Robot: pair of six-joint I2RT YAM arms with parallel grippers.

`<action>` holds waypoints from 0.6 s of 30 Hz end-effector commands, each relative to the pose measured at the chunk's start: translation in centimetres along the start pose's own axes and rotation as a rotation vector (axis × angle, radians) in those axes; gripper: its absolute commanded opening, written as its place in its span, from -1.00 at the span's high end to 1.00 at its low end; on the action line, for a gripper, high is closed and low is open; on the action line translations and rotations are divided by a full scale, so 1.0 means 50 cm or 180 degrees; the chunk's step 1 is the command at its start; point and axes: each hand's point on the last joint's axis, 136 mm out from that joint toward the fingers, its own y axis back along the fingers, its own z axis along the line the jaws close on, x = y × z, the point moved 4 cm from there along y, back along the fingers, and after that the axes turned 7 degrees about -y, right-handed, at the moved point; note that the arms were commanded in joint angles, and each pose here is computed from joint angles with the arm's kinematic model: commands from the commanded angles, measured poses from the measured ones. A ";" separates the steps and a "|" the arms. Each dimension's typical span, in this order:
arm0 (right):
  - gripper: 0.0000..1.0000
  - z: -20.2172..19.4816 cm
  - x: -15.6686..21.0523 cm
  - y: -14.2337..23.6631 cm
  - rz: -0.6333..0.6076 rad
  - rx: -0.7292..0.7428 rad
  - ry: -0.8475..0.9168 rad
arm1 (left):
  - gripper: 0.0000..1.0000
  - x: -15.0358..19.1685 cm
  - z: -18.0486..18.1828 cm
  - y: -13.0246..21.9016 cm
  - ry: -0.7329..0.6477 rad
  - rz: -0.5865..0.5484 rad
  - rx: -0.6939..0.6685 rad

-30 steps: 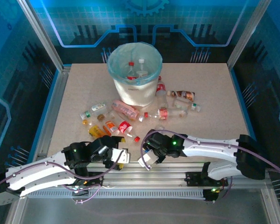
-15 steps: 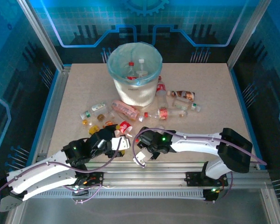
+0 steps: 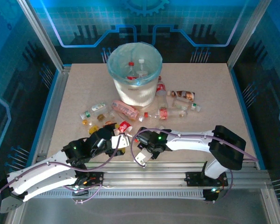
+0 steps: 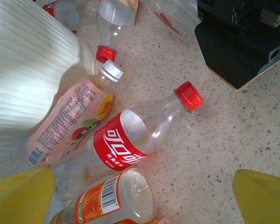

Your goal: Put the plastic bottles in the bin

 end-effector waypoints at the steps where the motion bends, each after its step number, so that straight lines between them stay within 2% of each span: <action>1: 0.00 -0.015 0.007 -0.006 0.0012 0.0053 -0.0072 | -0.98 0.002 0.000 -0.001 0.0081 -0.0037 -0.0018; 13: 0.06 -0.009 0.035 -0.031 -0.0007 -0.0078 -0.0102 | -0.98 -0.001 -0.002 0.001 0.0126 -0.0110 0.0003; 18: 0.24 -0.018 0.026 -0.032 -0.0050 -0.0075 -0.0153 | -0.98 -0.004 -0.002 0.001 0.0145 -0.0126 0.0008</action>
